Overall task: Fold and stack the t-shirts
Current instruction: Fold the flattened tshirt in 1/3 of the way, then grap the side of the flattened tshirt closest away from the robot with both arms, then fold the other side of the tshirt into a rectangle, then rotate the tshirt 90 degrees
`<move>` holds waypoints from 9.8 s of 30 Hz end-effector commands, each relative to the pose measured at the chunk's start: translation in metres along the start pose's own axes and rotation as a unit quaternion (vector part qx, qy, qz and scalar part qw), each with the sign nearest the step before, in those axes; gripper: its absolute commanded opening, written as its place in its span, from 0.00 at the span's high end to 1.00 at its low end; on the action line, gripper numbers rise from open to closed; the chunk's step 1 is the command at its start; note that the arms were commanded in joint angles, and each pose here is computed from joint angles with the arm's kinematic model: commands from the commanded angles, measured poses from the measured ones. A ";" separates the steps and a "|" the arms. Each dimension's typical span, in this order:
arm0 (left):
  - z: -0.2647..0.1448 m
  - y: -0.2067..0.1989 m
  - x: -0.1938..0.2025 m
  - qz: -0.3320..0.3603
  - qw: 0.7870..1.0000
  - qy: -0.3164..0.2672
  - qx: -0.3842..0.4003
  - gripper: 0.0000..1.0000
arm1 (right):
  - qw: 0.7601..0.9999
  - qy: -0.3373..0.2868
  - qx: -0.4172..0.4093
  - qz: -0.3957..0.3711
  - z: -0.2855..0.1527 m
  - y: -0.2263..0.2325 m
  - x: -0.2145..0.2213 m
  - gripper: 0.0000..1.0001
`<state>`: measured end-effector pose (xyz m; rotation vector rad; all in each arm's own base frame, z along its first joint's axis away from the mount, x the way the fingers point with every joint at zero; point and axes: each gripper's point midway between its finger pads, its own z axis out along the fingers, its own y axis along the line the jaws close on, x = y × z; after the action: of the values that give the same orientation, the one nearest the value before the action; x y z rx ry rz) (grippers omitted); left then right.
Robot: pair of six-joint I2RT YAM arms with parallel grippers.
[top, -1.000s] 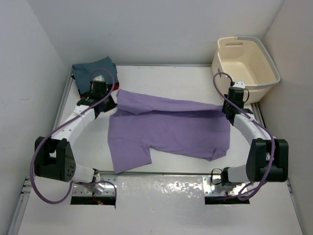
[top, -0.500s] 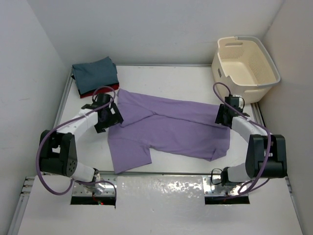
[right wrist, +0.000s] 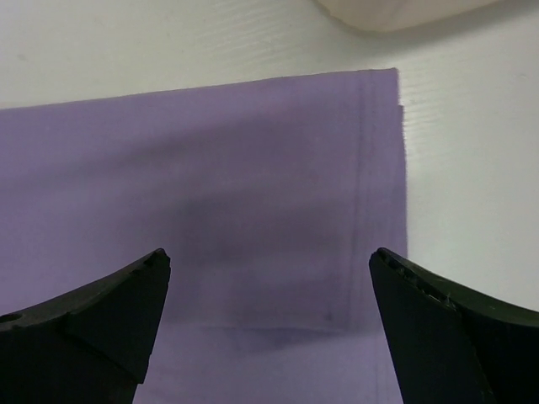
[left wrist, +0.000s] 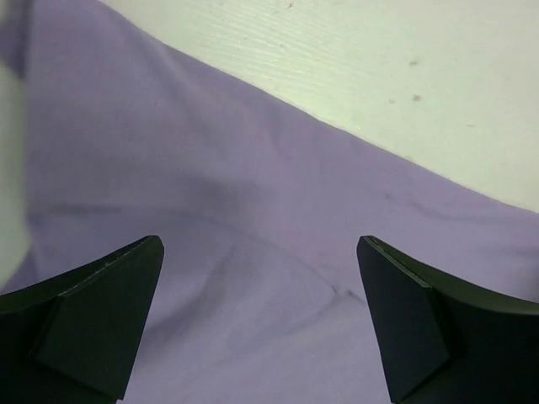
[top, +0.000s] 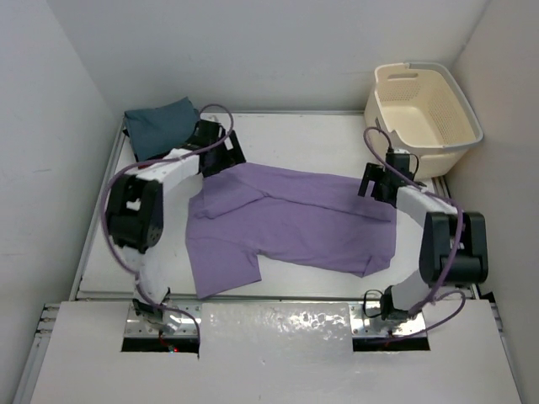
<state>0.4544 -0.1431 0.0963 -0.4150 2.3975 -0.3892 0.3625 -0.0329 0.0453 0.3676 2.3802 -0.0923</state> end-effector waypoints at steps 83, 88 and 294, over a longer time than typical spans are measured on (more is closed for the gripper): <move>-0.141 0.114 0.293 -0.003 0.951 0.294 -0.096 1.00 | 0.990 0.112 0.076 -0.041 -0.088 -0.021 0.121 0.03; -0.140 0.115 0.294 0.002 0.950 0.297 -0.096 1.00 | 0.987 0.136 0.082 -0.039 -0.082 -0.022 0.134 0.04; 0.209 -0.251 -0.013 -0.091 0.913 -0.122 0.378 0.00 | 0.768 0.242 -0.512 -0.299 -0.206 0.216 0.270 0.01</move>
<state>0.6400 -0.4066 0.0676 -0.1570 1.7963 -1.2406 0.1036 0.2636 0.0141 -0.9442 2.5316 1.0493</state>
